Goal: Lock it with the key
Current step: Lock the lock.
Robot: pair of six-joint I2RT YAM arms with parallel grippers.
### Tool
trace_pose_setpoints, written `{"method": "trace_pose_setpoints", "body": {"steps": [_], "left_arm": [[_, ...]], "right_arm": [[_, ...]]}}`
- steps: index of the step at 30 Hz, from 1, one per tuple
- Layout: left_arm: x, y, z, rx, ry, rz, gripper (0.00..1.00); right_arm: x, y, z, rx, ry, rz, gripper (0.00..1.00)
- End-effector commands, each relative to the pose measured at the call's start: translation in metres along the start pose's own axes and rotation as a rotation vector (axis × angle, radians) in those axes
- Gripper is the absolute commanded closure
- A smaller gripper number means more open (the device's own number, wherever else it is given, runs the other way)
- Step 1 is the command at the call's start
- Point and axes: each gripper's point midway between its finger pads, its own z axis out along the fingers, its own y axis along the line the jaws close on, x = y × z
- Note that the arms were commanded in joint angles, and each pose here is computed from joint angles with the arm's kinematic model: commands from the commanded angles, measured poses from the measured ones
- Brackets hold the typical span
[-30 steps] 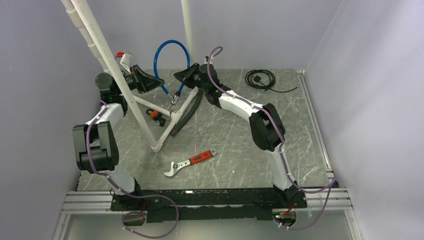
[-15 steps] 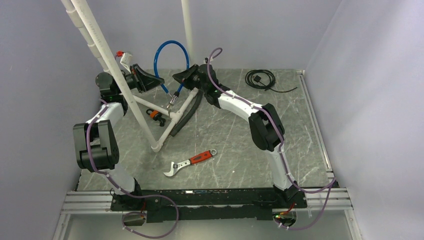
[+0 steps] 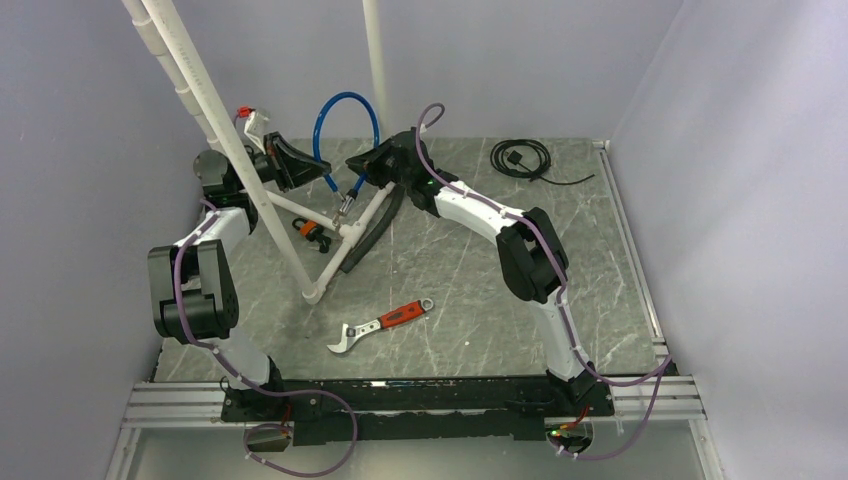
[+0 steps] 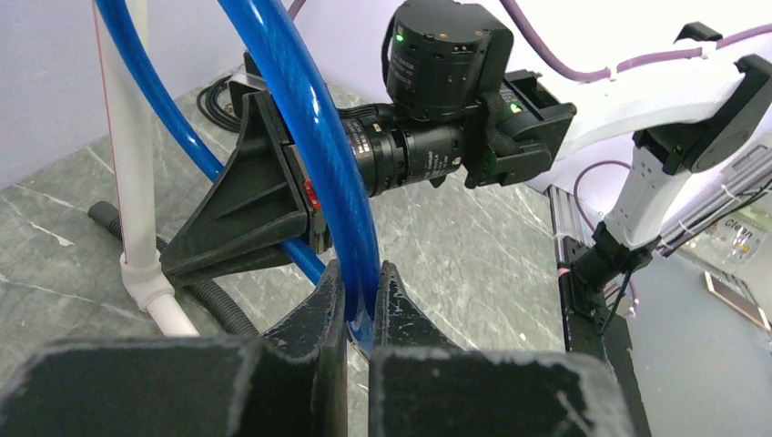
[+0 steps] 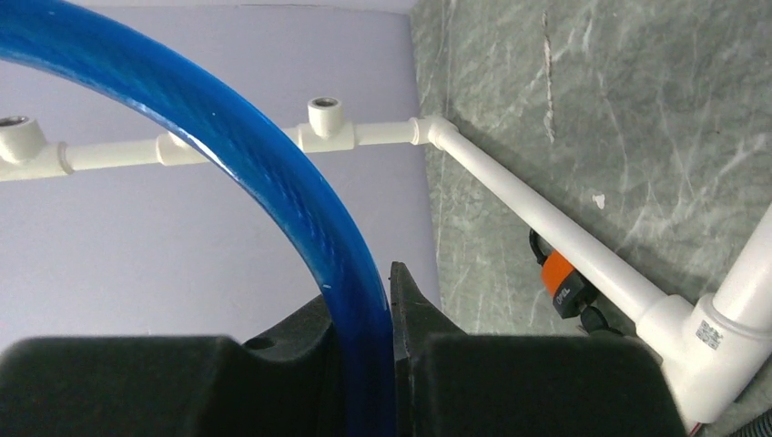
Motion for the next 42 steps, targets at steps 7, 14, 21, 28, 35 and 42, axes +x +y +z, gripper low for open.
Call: {"method": "trace_pose_setpoints", "body": {"steps": [7, 14, 21, 28, 35, 42], "left_arm": [[0.008, -0.019, -0.001, 0.137, 0.109, 0.211, 1.00], [0.015, -0.018, -0.007, 0.186, 0.190, 0.273, 1.00], [0.018, -0.010, -0.006, 0.179, 0.188, 0.223, 0.98], [0.014, 0.004, -0.007, 0.128, 0.141, 0.097, 0.94], [0.024, 0.032, 0.002, -0.042, 0.199, 0.093, 0.94], [0.036, 0.004, -0.005, 0.045, 0.235, 0.133, 0.92]], "right_arm": [[-0.004, 0.017, 0.000, -0.030, -0.010, 0.069, 1.00], [-0.012, 0.020, 0.000, -0.058, -0.011, 0.047, 1.00], [-0.014, 0.039, -0.002, -0.133, -0.012, -0.002, 1.00], [-0.019, 0.051, 0.000, -0.180, -0.041, -0.066, 1.00], [-0.016, 0.041, 0.003, -0.183, -0.035, -0.103, 1.00], [-0.012, 0.031, 0.009, -0.161, -0.026, -0.093, 1.00]]}}
